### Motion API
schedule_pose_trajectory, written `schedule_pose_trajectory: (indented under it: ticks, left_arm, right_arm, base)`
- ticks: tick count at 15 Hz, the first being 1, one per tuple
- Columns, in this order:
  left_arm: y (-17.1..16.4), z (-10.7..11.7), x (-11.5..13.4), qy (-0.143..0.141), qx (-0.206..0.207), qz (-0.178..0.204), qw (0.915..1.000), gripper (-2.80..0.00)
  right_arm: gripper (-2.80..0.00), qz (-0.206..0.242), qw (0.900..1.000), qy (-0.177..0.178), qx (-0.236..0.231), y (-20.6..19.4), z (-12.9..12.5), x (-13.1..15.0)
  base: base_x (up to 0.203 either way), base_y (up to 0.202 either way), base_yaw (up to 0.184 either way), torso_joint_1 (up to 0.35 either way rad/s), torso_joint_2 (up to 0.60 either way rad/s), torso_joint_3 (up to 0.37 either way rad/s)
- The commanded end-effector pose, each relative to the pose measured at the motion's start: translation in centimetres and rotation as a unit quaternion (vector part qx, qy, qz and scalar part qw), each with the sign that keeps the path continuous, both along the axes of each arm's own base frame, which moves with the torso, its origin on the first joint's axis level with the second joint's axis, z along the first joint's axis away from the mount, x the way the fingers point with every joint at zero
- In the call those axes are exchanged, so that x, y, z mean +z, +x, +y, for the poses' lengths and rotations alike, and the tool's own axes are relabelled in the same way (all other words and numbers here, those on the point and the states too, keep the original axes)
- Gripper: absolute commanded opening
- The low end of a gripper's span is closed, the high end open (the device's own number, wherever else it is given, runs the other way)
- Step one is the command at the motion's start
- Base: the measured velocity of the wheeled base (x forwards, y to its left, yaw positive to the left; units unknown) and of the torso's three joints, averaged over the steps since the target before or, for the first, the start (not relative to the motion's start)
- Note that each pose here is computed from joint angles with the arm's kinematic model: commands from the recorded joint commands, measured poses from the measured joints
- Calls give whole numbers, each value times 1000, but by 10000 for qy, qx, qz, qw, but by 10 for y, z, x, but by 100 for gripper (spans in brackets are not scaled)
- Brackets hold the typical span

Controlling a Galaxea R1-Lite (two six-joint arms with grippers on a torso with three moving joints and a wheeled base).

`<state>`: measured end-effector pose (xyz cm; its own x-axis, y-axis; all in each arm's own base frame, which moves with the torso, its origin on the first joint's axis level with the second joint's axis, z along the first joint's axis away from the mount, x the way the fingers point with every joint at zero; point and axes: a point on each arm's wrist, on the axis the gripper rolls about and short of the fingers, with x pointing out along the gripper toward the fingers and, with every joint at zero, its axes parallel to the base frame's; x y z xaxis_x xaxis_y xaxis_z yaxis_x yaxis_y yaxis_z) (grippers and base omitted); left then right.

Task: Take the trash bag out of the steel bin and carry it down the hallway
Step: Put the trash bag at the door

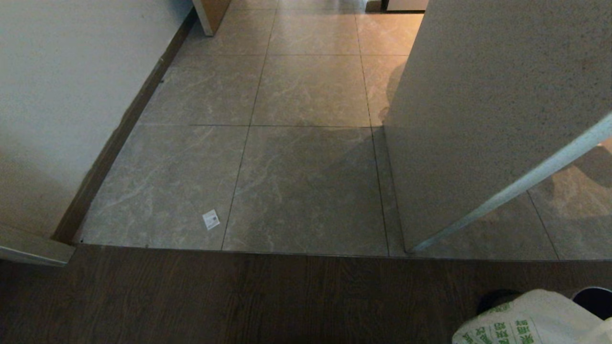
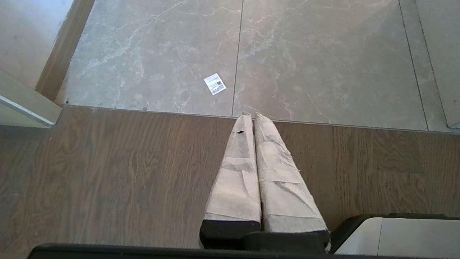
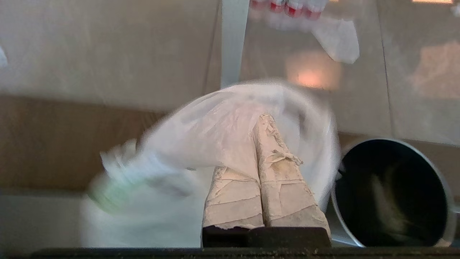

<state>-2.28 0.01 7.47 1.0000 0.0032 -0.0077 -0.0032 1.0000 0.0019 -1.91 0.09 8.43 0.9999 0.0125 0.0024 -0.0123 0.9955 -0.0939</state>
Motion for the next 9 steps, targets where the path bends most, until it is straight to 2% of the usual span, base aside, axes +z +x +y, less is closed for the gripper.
schedule_pose_trajectory:
  ticks: [1,2,4,9]
  left_arm:
    - [0,0,0,4,-1,0,10000,-280]
    - [0,0,0,-2,-1,0,10000,-280]
    - [0,0,0,-2,-1,0,10000,-280]
    - [0,0,0,5,-1,0,10000,-280]
  right_arm:
    - [-280,-12,10000,74,-17,-4,0,-9]
    - [-280,-15,10000,-39,-14,-4,0,-9]
    - [-280,-17,9998,192,-38,-4,0,-9]
    - [-280,-17,9997,255,-46,-4,0,-9]
  base:
    - [0,0,0,0,0,0]
    - [0,0,0,0,0,0]
    - [0,0,0,0,0,0]
    - [0,0,0,0,0,0]
